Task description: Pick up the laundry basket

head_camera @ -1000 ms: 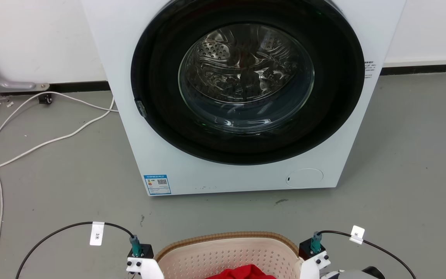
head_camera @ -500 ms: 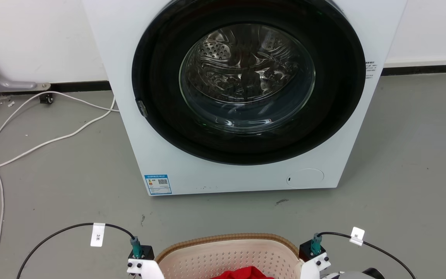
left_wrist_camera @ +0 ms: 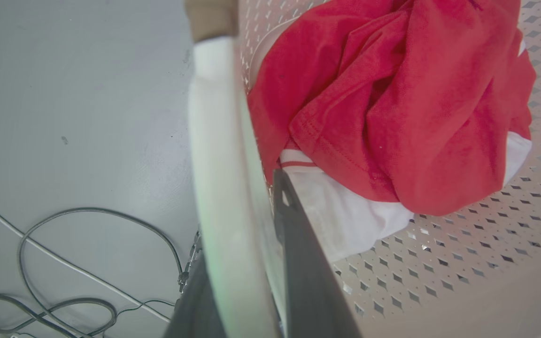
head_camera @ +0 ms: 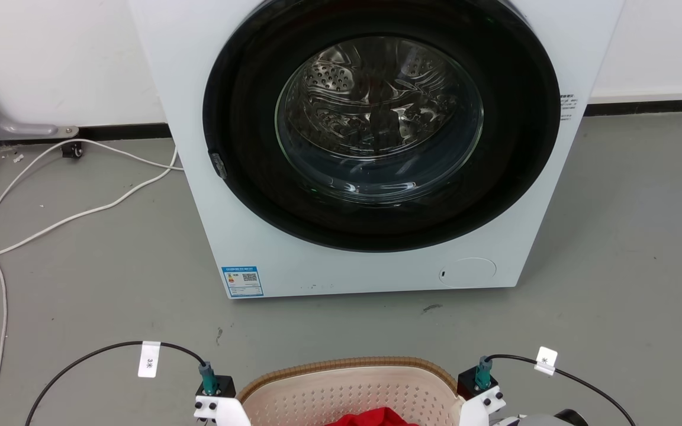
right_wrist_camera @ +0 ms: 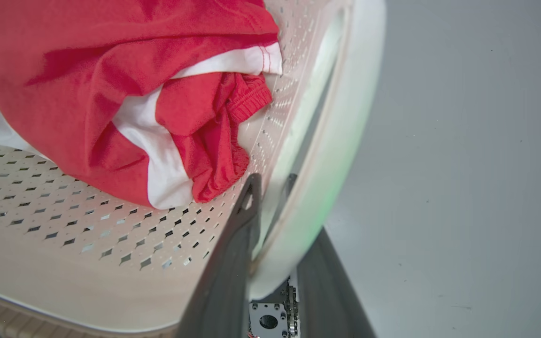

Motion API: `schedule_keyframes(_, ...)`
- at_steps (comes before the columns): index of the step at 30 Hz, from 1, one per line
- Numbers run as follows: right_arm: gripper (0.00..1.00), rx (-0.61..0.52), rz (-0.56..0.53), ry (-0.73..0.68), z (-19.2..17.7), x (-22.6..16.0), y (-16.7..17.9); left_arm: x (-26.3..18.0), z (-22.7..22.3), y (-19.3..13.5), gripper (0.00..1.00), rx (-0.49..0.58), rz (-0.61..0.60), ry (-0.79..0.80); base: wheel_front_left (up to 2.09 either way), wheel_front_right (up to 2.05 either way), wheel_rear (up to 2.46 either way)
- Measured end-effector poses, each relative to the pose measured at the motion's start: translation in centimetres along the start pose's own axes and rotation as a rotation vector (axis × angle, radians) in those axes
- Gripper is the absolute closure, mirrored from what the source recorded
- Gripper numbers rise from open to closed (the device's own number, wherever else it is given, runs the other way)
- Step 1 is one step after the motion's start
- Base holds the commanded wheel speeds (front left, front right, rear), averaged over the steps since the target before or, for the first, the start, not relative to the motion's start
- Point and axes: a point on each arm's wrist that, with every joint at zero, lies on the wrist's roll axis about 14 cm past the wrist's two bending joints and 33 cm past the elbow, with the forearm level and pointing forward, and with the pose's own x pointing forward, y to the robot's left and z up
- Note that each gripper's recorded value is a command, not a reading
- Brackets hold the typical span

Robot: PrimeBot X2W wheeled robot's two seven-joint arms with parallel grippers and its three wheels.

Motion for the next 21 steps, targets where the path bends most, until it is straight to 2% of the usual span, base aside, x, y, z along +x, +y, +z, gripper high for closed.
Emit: schedule_keyframes(21,1.00,0.010,0.000,0.007,-0.26,0.06,-0.08,0.18,0.04,-0.13,1.00,0.000,-0.004,0.003,0.00,0.00,0.00)
